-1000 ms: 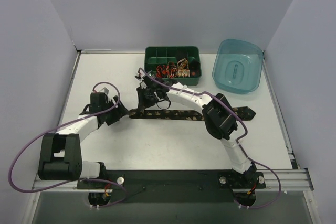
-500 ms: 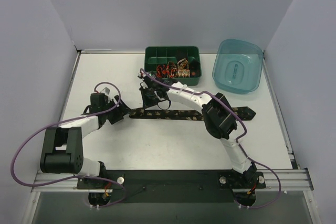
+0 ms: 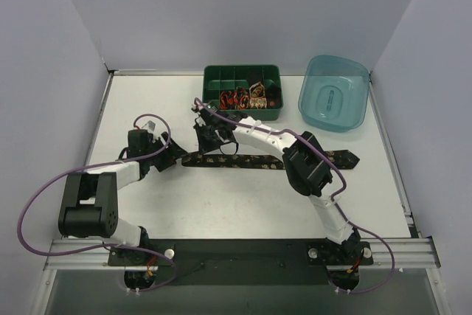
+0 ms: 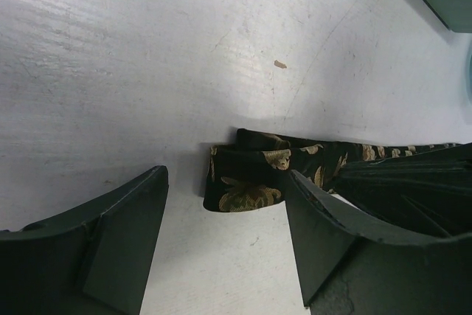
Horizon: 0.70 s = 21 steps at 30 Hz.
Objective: Roll the ties
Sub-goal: Roll the tie at the center of the board.
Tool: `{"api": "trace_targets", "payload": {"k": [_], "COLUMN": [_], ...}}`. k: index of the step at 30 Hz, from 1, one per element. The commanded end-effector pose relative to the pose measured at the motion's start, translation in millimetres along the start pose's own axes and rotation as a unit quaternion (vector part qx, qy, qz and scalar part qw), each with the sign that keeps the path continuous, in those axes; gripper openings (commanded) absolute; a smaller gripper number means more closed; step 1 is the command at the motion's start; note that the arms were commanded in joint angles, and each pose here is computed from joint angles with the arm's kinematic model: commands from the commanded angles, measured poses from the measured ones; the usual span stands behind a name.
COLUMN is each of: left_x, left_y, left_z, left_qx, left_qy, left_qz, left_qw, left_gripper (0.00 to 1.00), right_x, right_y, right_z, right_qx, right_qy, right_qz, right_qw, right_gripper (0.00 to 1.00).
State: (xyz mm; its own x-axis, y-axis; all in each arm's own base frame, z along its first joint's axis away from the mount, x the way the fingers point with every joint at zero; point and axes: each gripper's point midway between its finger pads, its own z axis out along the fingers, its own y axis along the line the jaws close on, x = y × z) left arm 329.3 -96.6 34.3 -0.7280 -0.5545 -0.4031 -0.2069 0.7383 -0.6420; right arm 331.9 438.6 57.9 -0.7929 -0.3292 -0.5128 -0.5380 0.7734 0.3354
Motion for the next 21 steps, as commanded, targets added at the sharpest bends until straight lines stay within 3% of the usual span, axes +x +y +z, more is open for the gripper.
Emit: {"api": "trace_targets", "payload": {"k": [1,21], "left_x": [11.2,23.4], "left_y": [15.5,-0.7], "left_z": [4.7,14.8], "left_qx": [-0.022,0.009], "left_qy": [0.017,0.03], "left_qz": [-0.006,0.005], "left_qw": [1.0,0.999], "left_gripper": [0.75,0.67], "right_x": [0.3,20.0], "right_y": [7.9,-10.5], "right_z": [6.9,32.8], "right_qx": [-0.006,0.018], "right_qy": [0.003,0.028], "right_qz": [-0.008,0.009], "right_qw": [1.0,0.999], "right_gripper": [0.0,0.0]}}
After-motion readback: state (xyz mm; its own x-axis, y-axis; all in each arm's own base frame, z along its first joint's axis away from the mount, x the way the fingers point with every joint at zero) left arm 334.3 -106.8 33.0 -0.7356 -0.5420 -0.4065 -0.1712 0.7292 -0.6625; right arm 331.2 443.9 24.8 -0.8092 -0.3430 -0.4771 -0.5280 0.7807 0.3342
